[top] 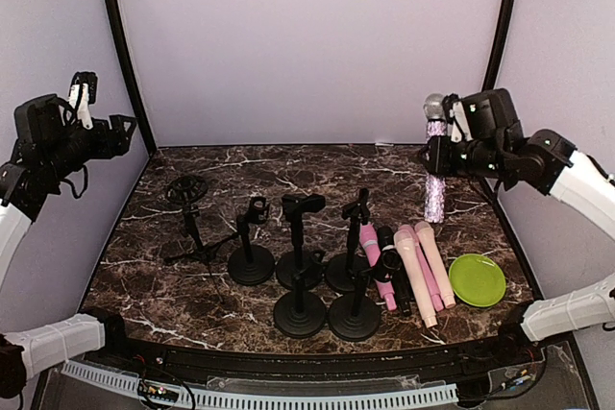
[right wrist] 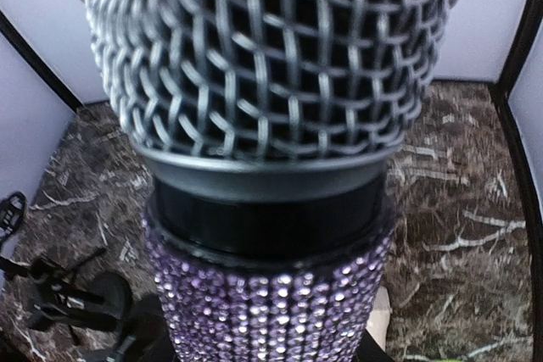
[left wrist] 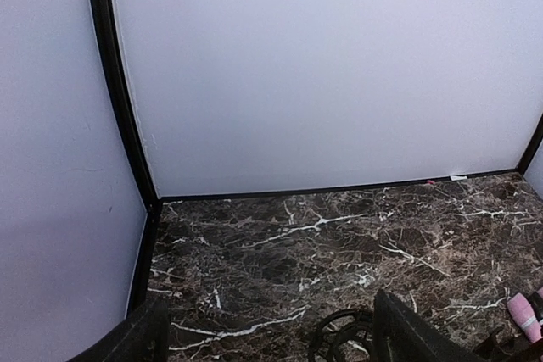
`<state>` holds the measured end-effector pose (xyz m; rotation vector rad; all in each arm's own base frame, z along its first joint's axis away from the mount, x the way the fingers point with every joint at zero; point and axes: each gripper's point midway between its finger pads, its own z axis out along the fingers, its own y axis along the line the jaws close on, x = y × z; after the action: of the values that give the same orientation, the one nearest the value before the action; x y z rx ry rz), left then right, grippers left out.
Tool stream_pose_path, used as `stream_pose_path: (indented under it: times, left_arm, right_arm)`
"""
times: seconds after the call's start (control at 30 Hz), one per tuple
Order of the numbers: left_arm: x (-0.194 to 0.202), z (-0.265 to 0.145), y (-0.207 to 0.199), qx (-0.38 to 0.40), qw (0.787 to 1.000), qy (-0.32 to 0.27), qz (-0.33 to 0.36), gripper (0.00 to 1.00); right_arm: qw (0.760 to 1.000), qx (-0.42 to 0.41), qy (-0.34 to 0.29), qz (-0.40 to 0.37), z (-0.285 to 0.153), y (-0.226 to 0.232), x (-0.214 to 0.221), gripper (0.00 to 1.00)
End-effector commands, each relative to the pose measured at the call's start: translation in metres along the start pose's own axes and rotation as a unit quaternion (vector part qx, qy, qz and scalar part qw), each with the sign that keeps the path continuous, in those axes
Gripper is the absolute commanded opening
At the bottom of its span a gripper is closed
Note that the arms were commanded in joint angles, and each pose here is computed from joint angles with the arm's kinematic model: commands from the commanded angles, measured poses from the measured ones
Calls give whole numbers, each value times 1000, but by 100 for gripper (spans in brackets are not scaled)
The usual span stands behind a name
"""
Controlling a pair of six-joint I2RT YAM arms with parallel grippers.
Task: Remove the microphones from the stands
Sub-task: Place the microphone at the center of the board.
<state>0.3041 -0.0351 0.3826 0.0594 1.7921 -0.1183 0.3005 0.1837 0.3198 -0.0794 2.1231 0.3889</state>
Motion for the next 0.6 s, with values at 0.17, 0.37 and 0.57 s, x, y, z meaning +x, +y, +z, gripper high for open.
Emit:
stream_pose_path:
  times: [0.17, 0.37, 0.57]
  left_arm:
    - [26, -21, 12, -29, 998, -45, 25, 84]
    - [45, -18, 17, -39, 998, -38, 25, 84]
    - [50, -19, 17, -40, 998, -40, 25, 84]
  right_arm:
    - [982, -115, 116, 90, 35, 15, 117, 20]
    - [971, -155, 154, 99, 53, 42, 159, 20]
    - [964, -170, 189, 74, 76, 65, 185, 23]
